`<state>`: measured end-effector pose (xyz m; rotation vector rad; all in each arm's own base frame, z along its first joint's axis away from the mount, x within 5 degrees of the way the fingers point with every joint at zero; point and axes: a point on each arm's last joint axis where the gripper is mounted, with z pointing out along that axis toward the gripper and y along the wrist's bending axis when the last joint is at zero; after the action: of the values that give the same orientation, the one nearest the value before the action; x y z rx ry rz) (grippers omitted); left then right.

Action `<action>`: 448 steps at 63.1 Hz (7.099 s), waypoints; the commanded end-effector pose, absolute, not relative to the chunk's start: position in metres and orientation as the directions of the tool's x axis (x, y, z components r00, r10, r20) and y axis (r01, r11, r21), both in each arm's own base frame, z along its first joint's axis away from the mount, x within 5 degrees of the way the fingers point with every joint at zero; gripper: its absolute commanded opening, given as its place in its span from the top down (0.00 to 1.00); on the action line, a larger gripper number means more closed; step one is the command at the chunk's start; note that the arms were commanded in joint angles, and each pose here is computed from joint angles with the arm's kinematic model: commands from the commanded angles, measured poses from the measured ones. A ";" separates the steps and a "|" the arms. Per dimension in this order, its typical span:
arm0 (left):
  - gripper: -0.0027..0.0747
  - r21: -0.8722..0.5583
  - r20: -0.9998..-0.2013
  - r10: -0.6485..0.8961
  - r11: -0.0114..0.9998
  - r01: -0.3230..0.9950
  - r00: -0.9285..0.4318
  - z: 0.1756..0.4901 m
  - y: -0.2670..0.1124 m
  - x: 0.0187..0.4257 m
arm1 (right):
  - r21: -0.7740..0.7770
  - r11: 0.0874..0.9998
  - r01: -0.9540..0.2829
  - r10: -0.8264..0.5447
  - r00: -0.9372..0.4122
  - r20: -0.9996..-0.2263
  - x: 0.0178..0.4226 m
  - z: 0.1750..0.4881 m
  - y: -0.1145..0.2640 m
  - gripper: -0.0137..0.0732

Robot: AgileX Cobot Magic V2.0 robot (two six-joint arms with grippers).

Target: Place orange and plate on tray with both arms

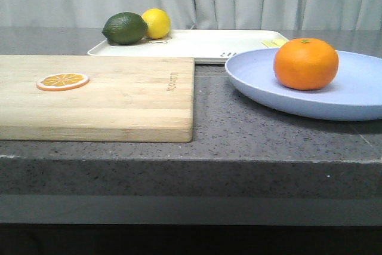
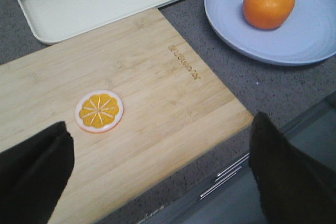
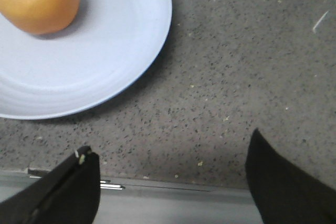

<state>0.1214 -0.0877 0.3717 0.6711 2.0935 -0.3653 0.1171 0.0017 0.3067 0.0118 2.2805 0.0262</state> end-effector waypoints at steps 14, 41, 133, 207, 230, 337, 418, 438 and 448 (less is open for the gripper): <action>0.11 -0.022 -0.918 0.214 0.812 0.583 -0.333 0.385 -0.067 0.093 | 0.023 1.000 -0.007 0.011 -0.715 -0.699 0.157 0.365 0.002 0.17; 0.11 -0.022 -0.913 0.221 0.812 0.583 -0.342 0.384 -0.068 0.093 | 0.263 0.964 0.026 0.154 -0.864 -0.479 0.240 0.379 -0.041 0.17; 0.11 -0.022 -0.917 0.217 0.812 0.583 -0.336 0.385 -0.068 0.094 | 0.664 0.728 0.172 0.450 -0.850 -0.274 0.287 0.261 -0.033 0.49; 0.11 -0.022 -0.919 0.214 0.812 0.583 -0.332 0.385 -0.068 0.094 | 0.768 0.615 0.180 0.528 -0.818 -0.231 0.297 0.285 -0.024 0.91; 0.11 -0.022 -0.924 0.206 0.812 0.583 -0.322 0.386 -0.068 0.094 | 0.810 0.566 0.155 0.568 -0.785 -0.247 0.355 0.327 0.001 0.91; 0.11 -0.027 -0.924 0.203 0.811 0.584 -0.324 0.386 -0.069 0.094 | 0.727 0.670 0.149 0.525 -0.788 -0.322 0.492 0.319 0.050 0.59; 0.11 -0.025 -0.925 0.203 0.811 0.584 -0.322 0.386 -0.069 0.094 | 0.187 0.959 -0.212 0.041 -0.549 -0.835 0.252 0.488 0.040 0.39; 0.11 -0.025 -0.925 0.203 0.811 0.584 -0.322 0.386 -0.069 0.094 | 0.067 0.987 -0.149 -0.025 -0.542 -0.840 0.166 0.446 0.022 0.39; 0.11 -0.025 -0.925 0.203 0.811 0.584 -0.322 0.386 -0.069 0.094 | 0.061 0.987 -0.147 -0.025 -0.521 -0.853 0.126 0.424 0.018 0.39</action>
<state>0.0925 -0.0670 0.3726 0.6267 1.9867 -0.3998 0.1444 0.0218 0.4222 -0.1200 2.2251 0.1790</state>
